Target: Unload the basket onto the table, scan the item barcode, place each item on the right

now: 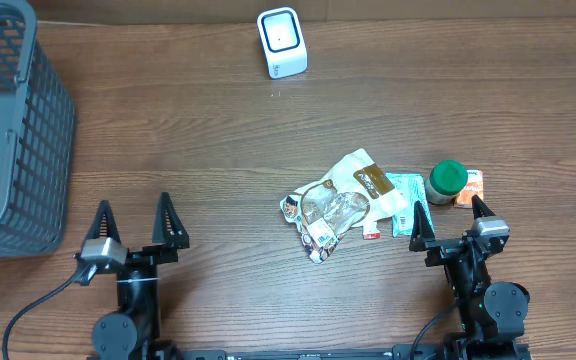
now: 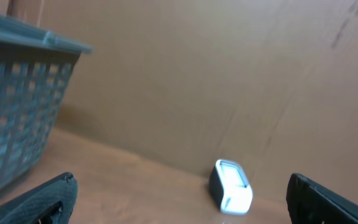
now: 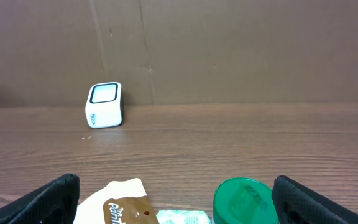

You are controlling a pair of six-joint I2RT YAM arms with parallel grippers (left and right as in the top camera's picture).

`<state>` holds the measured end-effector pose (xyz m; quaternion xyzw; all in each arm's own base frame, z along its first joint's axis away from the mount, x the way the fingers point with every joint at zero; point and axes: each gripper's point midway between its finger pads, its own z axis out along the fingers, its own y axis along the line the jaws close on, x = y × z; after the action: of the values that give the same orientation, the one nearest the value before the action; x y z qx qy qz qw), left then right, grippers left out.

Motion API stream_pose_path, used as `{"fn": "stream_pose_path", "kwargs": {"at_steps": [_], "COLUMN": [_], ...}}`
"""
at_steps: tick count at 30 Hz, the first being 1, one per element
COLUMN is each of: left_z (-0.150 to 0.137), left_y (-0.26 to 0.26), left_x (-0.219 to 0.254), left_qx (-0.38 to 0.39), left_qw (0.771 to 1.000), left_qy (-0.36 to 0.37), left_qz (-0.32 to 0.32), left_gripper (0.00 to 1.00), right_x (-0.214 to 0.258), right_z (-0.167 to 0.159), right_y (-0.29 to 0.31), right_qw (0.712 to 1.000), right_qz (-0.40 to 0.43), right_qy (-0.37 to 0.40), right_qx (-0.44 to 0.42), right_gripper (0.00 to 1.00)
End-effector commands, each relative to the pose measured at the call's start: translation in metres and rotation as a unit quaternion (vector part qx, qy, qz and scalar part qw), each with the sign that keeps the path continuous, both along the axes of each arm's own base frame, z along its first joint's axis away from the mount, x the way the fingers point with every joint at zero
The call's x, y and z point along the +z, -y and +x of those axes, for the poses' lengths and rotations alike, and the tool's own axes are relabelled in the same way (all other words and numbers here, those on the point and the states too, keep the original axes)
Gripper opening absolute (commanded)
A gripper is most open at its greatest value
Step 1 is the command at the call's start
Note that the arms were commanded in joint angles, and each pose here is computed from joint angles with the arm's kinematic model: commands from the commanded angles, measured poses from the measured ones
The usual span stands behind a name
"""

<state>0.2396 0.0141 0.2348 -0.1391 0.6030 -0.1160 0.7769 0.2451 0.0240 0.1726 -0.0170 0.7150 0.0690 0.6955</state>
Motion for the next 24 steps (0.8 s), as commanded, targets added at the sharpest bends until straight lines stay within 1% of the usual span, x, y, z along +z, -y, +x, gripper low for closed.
{"fn": "stream_pose_path", "kwargs": {"at_steps": [1, 5, 7, 10, 12, 24], "left_z": [0.005, 0.007, 0.006, 0.006, 0.006, 0.006], "left_y": [0.002, 0.002, 0.002, 0.007, 0.007, 0.007], "left_x": [-0.029, -0.06, -0.077, -0.079, -0.079, -0.078], "left_qx": [0.002, 0.002, 0.002, -0.01, -0.009, -0.008], "left_qw": [0.998, 0.991, 0.985, 0.977, 0.975, 0.975], "left_qy": [-0.057, -0.122, -0.157, -0.162, -0.162, -0.161], "left_qz": [0.034, 0.057, 0.078, 0.138, 0.151, 0.152], "left_gripper": [0.99, 1.0, 1.0, 1.0, 1.0, 0.99], "right_x": [-0.002, -0.002, -0.002, -0.002, -0.002, -0.002], "right_z": [0.0, 0.0, 0.0, 0.0, 0.0, 0.0], "right_y": [0.002, 0.002, 0.002, 0.002, 0.002, 0.002], "right_qw": [1.0, 1.0, 1.0, 1.0, 1.0, 1.0], "right_qz": [-0.002, -0.002, -0.002, -0.002, -0.002, -0.002], "right_qy": [0.002, 0.002, 0.002, 0.001, 0.002, 0.002], "right_qx": [-0.005, -0.005, -0.005, -0.005, -0.005, -0.005], "right_gripper": [1.0, 1.0, 1.0, 1.0, 1.0, 1.0]}}
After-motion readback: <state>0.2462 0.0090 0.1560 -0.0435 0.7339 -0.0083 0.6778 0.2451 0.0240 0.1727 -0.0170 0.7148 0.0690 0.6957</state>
